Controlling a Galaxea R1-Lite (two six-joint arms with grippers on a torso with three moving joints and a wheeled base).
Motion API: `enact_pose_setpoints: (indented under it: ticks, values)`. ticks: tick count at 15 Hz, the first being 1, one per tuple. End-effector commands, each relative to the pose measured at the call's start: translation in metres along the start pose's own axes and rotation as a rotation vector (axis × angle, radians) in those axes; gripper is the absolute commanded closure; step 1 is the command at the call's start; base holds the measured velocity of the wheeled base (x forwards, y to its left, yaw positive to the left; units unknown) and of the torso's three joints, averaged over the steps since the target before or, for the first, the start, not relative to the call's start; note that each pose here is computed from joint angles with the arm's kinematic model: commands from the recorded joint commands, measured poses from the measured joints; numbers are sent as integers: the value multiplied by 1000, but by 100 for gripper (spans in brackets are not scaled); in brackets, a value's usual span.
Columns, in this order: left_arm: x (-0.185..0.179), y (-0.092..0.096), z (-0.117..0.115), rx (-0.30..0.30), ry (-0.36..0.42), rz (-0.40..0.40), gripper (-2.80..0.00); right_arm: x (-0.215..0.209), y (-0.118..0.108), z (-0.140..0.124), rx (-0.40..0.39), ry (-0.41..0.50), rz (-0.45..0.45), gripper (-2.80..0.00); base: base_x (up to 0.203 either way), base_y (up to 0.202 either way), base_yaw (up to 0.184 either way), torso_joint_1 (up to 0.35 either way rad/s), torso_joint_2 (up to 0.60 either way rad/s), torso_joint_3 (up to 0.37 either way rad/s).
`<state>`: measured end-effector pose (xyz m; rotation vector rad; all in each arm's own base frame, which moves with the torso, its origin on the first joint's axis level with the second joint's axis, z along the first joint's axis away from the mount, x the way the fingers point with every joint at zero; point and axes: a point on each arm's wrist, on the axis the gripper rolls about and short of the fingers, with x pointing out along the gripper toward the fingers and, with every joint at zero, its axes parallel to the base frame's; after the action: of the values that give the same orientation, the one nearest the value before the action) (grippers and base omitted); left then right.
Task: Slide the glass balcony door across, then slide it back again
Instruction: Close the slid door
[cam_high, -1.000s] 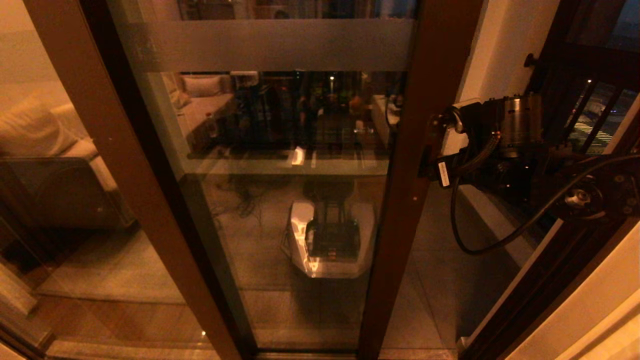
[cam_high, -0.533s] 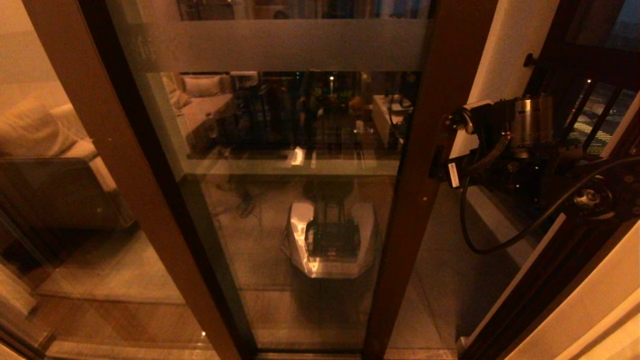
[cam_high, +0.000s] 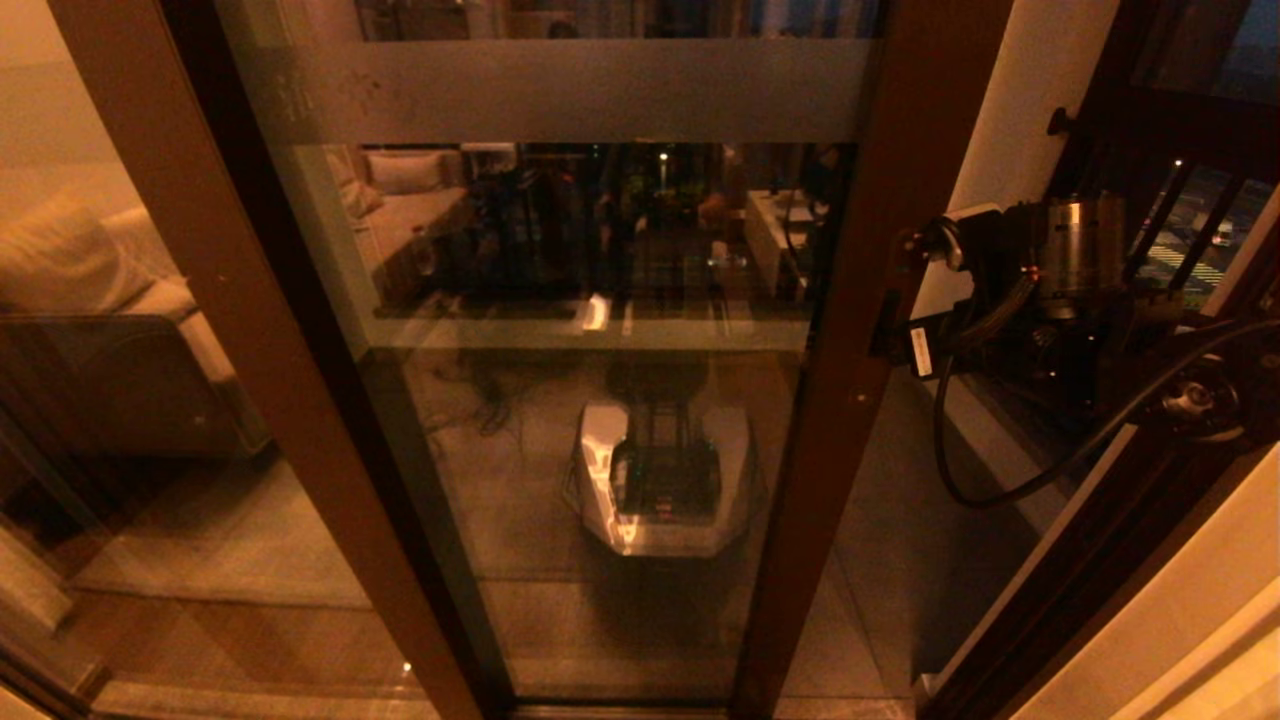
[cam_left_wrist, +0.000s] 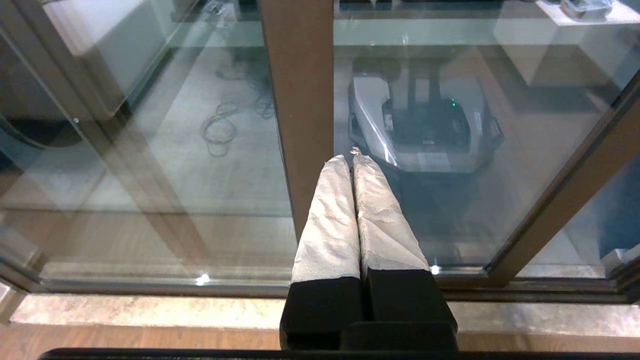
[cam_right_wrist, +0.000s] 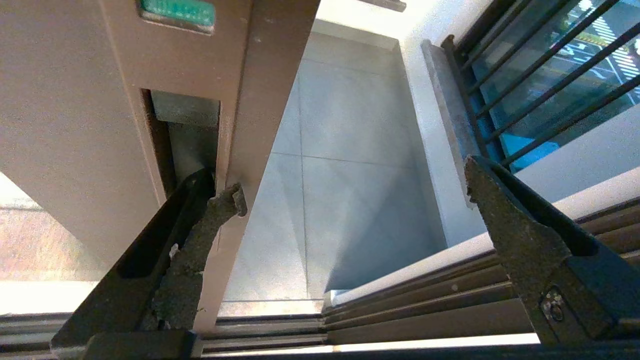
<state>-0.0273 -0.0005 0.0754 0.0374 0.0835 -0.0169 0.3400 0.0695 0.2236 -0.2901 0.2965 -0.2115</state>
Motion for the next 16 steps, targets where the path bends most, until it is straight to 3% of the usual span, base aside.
enact_pose_setpoints:
  ticks: [1,16]
  values:
    - [0,0,0,0,2,0,0,3,-3,-2,1,5,-18,-280,0,0,0,0,0,0]
    - [0,0,0,0,2,0,0,2,-19,-6,3,4,-32,-280,0,0,0,0,0,0]
